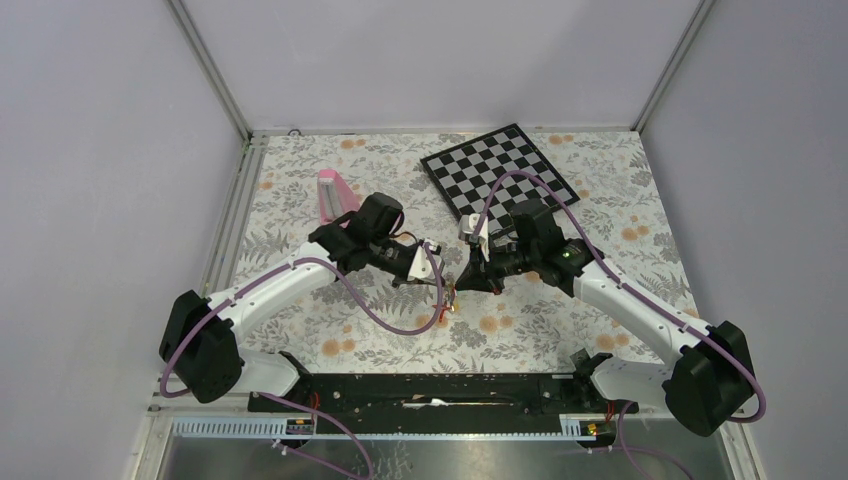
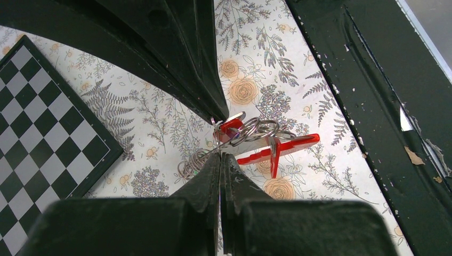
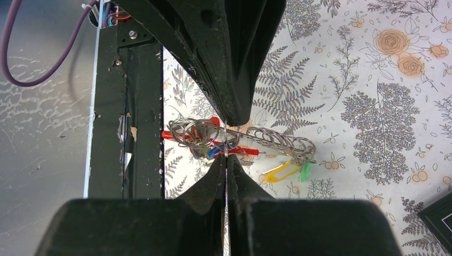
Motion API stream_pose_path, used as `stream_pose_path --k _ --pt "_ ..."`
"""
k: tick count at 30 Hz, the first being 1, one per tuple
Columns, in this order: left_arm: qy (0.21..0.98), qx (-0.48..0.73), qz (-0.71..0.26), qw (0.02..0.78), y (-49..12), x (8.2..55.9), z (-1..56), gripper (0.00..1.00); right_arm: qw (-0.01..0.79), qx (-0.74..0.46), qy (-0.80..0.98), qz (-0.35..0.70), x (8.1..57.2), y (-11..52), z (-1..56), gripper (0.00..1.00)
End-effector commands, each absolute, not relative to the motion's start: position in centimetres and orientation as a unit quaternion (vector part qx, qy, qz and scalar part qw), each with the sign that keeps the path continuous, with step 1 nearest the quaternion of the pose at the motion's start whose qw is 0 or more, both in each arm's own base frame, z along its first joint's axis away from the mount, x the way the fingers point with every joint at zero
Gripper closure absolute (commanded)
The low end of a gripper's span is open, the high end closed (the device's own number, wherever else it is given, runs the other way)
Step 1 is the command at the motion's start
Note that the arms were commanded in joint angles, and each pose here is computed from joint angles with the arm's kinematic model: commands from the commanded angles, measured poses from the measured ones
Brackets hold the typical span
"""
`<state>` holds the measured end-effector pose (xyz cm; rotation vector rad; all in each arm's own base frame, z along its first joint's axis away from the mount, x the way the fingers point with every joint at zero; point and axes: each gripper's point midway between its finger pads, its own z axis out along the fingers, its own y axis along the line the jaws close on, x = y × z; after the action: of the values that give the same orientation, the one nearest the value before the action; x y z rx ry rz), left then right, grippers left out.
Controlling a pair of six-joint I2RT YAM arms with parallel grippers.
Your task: Put the keys on the keyring
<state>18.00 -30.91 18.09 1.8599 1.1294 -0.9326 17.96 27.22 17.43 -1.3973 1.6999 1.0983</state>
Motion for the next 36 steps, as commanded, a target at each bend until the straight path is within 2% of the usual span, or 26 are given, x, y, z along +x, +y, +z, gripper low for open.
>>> stream_pose_path --k 1,36 --pt "0.397 0.729 -0.381 0.406 -31.6 17.3 20.3 1.0 0.355 -0.536 0.637 0.426 18.7 27.7 18.7 1.0" --pt "0.386 0.732 -0.382 0.413 -31.4 17.1 20.6 1.0 0.364 -0.531 0.65 0.405 19.3 26.4 17.5 1.0"
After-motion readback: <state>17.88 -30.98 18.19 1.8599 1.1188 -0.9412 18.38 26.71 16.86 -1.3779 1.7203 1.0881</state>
